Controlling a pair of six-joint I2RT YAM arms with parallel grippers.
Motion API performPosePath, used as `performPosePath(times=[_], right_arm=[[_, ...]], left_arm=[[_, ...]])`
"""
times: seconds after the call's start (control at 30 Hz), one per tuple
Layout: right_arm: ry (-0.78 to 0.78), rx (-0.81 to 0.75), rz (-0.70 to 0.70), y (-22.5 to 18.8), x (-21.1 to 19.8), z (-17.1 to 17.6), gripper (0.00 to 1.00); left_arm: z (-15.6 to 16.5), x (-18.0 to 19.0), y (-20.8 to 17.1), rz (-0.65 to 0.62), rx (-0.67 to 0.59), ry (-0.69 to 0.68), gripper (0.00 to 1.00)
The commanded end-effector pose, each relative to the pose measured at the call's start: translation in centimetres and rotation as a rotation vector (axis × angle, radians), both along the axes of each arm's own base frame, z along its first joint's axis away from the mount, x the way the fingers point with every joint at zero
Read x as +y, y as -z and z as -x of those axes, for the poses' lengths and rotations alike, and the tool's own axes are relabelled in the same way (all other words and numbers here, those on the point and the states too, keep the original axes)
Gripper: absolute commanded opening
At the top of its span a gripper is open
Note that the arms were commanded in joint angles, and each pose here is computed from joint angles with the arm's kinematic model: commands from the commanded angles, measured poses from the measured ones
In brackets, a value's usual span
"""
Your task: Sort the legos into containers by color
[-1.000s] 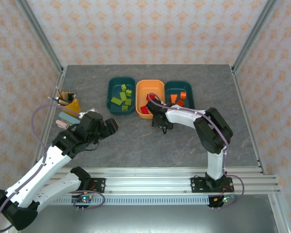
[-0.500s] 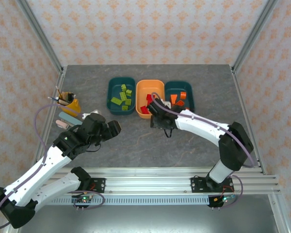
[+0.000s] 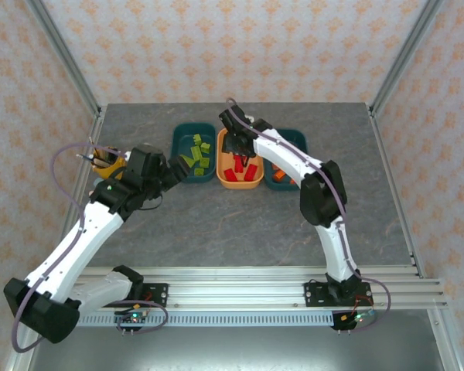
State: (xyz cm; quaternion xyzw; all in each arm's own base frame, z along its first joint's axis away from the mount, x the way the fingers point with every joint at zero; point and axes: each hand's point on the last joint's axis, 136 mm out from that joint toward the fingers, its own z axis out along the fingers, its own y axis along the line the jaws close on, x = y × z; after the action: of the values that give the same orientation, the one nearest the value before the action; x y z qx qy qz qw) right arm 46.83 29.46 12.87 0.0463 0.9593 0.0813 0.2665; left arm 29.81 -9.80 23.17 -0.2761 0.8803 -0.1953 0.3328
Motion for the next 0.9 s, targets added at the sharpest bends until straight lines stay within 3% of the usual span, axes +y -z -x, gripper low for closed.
performPosePath(times=[0.0,0.2,0.37,0.53,0.7,0.87], right_arm=[[-0.02,0.0,0.047,0.9,-1.1,-2.3,0.49],[-0.022,0.012,0.056,4.2,-1.4,-6.3,0.49],[-0.008,0.045,0.049,6.9,-1.3,-7.8,0.5],[0.01,0.082,0.043,8.3,-1.2,-7.5,0.62],[0.005,0.067,0.014,5.6,-1.1,-7.2,0.76],[-0.008,-0.017,-0.014,-0.7,-1.5,-6.3,0.8]], left_arm=[[-2.2,-0.5,-2.0,0.005,-0.061,0.028,0.9],[-3.7,-0.7,-1.3,-0.028,-0.05,0.029,0.9],[-3.5,-0.7,-0.9,-0.03,-0.036,0.034,0.9],[-3.0,-0.4,-1.2,-0.039,-0.041,0.033,0.9],[-2.5,-0.4,-1.6,-0.031,-0.042,0.039,0.9],[-0.8,0.4,-1.4,-0.044,-0.032,0.035,0.91]])
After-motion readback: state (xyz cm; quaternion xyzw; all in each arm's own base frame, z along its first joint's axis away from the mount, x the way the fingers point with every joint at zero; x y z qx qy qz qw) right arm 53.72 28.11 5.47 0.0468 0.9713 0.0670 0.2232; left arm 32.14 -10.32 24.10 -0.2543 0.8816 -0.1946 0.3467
